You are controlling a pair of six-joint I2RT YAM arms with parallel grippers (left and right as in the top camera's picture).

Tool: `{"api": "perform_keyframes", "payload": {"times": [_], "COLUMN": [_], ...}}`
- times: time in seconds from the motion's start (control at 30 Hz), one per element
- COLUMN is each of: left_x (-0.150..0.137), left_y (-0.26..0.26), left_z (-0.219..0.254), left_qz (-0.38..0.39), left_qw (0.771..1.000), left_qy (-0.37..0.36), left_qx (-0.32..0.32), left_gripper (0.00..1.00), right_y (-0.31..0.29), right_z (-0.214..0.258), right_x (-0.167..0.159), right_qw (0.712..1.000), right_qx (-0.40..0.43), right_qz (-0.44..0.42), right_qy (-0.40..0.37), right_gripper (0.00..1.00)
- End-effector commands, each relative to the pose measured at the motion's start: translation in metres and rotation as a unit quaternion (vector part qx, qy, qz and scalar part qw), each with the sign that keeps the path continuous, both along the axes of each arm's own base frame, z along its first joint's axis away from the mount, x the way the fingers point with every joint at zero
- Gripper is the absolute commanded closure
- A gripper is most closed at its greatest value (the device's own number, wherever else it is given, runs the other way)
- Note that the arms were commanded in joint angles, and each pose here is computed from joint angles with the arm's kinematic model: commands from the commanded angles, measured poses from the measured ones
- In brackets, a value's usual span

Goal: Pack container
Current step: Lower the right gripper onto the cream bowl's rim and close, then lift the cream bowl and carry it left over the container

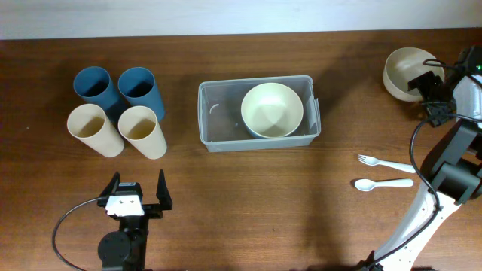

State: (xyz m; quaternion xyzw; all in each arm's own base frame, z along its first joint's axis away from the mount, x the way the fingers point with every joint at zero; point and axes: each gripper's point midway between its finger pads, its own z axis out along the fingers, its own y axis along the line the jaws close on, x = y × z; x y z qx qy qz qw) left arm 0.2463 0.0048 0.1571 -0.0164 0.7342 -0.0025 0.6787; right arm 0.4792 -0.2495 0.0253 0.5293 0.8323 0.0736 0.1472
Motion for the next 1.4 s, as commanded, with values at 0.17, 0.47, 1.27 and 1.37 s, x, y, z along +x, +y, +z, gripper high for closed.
{"api": "perform_keyframes", "payload": {"times": [0.17, 0.47, 1.27, 1.37], "left_x": [0.0, 0.0, 0.0, 0.0], "left_y": [0.002, 0.002, 0.002, 0.002], "left_z": [-0.001, -0.001, -0.001, -0.001], "left_qz": [0.004, 0.004, 0.004, 0.004], "left_qw": [1.0, 1.0, 1.0, 1.0], "left_qy": [0.001, 0.001, 0.001, 0.001], "left_qx": [0.006, 0.006, 0.006, 0.006], "left_gripper": [0.0, 0.0, 0.0, 0.0], "right_y": [0.0, 0.0, 0.03, 0.054], "right_z": [-0.003, -0.003, 0.082, 0.128], "right_x": [0.0, 0.0, 0.025, 0.031], "right_qw": [1.0, 1.0, 0.992, 0.976], "right_qx": [-0.003, -0.003, 0.047, 0.083], "right_qz": [-0.002, -0.003, 0.074, 0.132], "right_qy": [0.005, 0.005, -0.095, -0.151], "right_gripper": [0.27, 0.66, 0.96, 0.96]}}
